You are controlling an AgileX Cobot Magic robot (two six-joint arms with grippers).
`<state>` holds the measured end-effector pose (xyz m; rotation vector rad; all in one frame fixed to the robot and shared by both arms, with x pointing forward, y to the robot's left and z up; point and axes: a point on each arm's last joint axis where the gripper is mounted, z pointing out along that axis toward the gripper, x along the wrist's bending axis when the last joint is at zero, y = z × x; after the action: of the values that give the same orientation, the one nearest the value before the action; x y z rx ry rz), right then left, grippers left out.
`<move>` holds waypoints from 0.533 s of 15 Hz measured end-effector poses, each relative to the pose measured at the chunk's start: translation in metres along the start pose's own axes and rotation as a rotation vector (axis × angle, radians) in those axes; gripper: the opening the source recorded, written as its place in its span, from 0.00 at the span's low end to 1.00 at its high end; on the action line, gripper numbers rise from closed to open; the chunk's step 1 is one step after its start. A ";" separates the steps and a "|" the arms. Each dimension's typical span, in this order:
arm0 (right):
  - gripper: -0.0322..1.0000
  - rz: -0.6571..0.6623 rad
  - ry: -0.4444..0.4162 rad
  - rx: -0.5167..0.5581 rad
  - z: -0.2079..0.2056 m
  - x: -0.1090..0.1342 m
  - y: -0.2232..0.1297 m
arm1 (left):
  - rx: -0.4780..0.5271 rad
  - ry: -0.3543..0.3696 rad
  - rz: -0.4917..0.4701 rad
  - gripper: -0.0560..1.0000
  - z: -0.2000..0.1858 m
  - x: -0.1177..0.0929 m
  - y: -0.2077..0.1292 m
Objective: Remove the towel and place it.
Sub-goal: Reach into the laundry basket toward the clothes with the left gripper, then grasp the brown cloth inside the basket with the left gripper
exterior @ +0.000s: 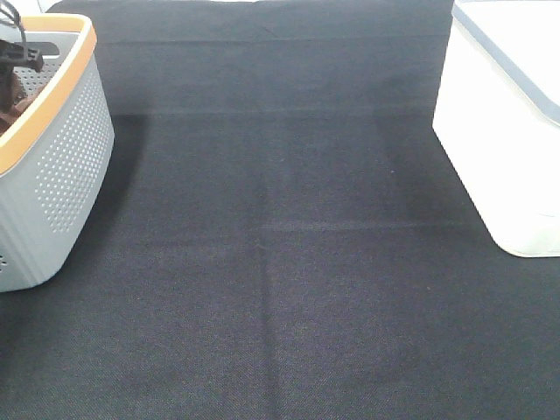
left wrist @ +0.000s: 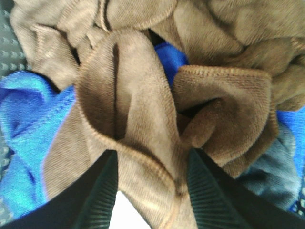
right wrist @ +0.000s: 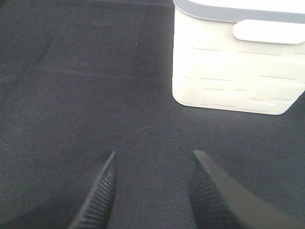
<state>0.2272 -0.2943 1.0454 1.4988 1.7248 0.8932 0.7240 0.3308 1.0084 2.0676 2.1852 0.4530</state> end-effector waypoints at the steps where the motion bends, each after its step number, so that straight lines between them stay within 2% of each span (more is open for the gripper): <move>1: 0.48 0.000 0.000 0.000 0.000 0.000 0.000 | -0.011 0.000 -0.002 0.48 -0.006 0.001 0.000; 3: 0.48 0.000 0.000 0.000 0.000 0.000 0.000 | -0.024 0.000 -0.003 0.48 -0.013 0.002 0.000; 5: 0.48 0.000 0.000 0.000 0.000 0.000 0.000 | 0.017 -0.006 0.002 0.48 -0.006 0.000 -0.008; 8: 0.48 0.000 0.000 0.000 0.000 0.000 0.000 | 0.053 -0.056 -0.013 0.48 0.002 -0.005 -0.013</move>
<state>0.2272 -0.2943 1.0454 1.4988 1.7248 0.8932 0.7123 0.3252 1.0026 2.0641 2.2003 0.3352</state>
